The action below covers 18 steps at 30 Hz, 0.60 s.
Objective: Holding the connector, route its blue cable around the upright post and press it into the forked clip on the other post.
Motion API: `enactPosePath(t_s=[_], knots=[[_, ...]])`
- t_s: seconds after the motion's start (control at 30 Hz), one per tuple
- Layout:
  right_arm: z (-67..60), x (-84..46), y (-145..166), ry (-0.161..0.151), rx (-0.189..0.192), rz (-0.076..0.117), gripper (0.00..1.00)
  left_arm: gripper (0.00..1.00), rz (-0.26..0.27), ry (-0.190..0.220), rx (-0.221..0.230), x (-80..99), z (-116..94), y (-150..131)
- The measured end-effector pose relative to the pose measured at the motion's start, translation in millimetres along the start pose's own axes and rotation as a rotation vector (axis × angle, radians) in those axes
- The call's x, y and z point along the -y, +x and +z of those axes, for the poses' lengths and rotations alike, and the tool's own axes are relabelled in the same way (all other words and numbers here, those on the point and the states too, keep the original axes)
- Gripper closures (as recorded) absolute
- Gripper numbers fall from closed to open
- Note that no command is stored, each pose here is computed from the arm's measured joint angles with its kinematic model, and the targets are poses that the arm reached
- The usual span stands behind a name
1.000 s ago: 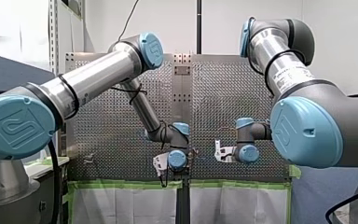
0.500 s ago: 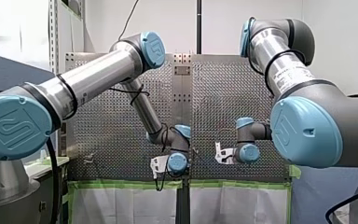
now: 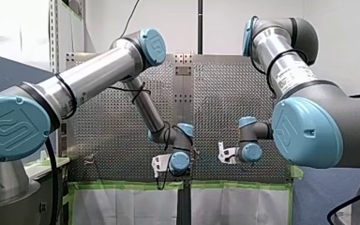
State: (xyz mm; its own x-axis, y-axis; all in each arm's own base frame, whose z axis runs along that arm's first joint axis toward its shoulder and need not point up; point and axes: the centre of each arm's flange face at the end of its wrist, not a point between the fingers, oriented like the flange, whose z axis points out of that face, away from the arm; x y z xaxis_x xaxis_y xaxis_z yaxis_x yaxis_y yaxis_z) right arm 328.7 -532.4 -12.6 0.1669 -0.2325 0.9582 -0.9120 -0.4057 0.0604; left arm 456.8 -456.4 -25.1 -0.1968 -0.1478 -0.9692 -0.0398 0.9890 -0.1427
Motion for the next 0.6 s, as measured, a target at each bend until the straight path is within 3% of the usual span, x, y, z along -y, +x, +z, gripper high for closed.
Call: enactPosePath(t_s=[0.23,0.6], knots=[[0.7,-1.4,2,-0.001,-0.003,0.001,1.00,0.86,-0.018,0.012,0.020,7.7,-1,-19],[-2.7,5.0,-1,0.008,0.006,-0.005,1.00,0.86,-0.010,0.023,0.015,12.4,-8,-17]])
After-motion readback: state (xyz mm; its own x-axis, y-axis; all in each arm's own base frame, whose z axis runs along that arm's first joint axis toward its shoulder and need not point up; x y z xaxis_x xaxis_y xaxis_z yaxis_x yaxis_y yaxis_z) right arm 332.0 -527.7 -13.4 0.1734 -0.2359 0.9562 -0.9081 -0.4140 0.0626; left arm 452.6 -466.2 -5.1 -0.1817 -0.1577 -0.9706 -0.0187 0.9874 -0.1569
